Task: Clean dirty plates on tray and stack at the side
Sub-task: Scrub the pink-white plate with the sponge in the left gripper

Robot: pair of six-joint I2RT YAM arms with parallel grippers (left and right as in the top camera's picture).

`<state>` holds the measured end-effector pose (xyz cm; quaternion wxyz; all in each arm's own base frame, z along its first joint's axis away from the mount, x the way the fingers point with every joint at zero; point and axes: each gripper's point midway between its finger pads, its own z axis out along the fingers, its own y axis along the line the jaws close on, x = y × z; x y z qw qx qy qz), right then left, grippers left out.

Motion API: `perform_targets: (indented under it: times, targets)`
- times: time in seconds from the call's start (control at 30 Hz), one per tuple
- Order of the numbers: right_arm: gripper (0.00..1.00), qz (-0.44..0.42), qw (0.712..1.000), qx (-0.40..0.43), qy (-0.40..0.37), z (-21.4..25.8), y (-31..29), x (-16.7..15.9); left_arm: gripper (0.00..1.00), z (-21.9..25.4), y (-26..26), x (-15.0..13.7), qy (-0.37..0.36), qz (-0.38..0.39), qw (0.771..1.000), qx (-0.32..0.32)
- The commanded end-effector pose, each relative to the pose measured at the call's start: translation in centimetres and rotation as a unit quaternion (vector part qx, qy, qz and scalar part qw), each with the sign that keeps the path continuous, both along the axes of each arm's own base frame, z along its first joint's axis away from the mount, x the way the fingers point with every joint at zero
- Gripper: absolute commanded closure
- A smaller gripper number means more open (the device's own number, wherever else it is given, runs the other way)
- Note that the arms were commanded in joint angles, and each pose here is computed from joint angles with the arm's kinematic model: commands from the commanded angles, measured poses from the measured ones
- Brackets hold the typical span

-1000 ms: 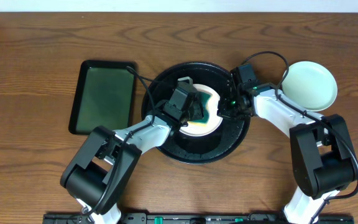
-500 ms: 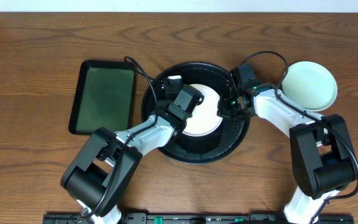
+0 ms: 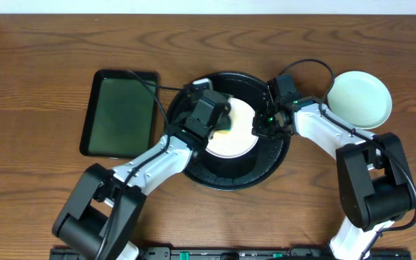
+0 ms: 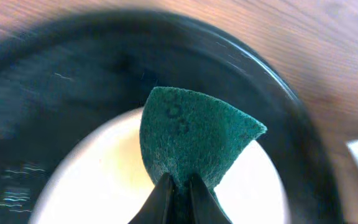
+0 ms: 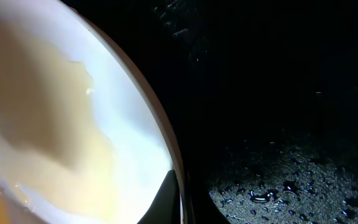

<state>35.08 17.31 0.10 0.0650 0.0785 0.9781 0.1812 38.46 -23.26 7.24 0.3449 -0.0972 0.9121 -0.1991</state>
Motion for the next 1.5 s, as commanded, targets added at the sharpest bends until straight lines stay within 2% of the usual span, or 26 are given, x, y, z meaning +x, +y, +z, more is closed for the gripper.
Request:
perform_targets:
  times: [0.0, 0.17, 0.27, 0.37, 0.5, 0.6, 0.7, 0.9, 1.03, 1.13, 1.23, 1.47]
  targets:
    - [0.98, 0.006, 0.999, -0.043, 0.013, -2.0, -1.1, -0.9, 0.93, -2.4, -2.5, -1.9, 0.053, -0.034, 0.997, -0.046]
    - [0.98, 0.006, 0.999, -0.043, 0.014, -2.0, -1.1, -0.9, 0.93, -5.1, -2.5, -2.1, 0.077, -0.027, 0.996, -0.036]
    - [0.98, 0.007, 0.999, -0.043, 0.014, -2.0, -1.1, -1.0, 0.92, -6.6, -1.3, -2.0, 0.080, -0.006, 0.997, -0.004]
    - [0.98, 0.008, 0.999, -0.044, 0.015, -2.0, -1.0, -1.0, 0.92, -7.7, 1.9, -1.7, 0.070, 0.041, 0.994, 0.075]
    - [0.98, 0.010, 0.999, -0.045, 0.017, -2.1, -1.0, -1.2, 0.93, -7.7, 6.6, -1.4, 0.047, 0.083, 0.976, 0.196]
    - [0.98, 0.010, 0.999, -0.046, 0.018, -2.1, -1.0, -1.2, 0.93, -7.0, 8.3, -1.2, 0.037, 0.081, 0.965, 0.246]
    - [0.98, 0.010, 0.999, -0.046, 0.018, -2.1, -1.1, -1.2, 0.93, -5.2, 9.4, -1.0, 0.019, 0.099, 0.959, 0.265]
    - [0.98, 0.010, 0.999, -0.045, 0.016, -2.1, -1.0, -1.2, 0.92, 0.6, 8.9, -0.1, -0.040, 0.119, 0.968, 0.218]
    - [0.98, 0.010, 0.999, -0.044, 0.014, -2.0, -1.0, -1.0, 0.93, 2.1, 6.1, -0.5, -0.032, 0.085, 0.988, 0.124]
    - [0.98, 0.010, 0.999, -0.043, 0.010, -2.0, -0.9, -0.9, 0.93, 1.1, 2.9, -1.5, 0.013, 0.047, 0.998, 0.037]
    - [0.98, 0.010, 0.999, -0.043, 0.010, -2.0, -0.9, -0.9, 0.92, -0.6, 0.5, -2.6, 0.056, 0.016, 0.998, -0.010]
    - [0.98, 0.010, 0.999, -0.043, 0.013, -2.0, -0.9, -1.0, 0.93, -5.0, -3.3, -4.1, 0.101, -0.042, 0.994, -0.031]
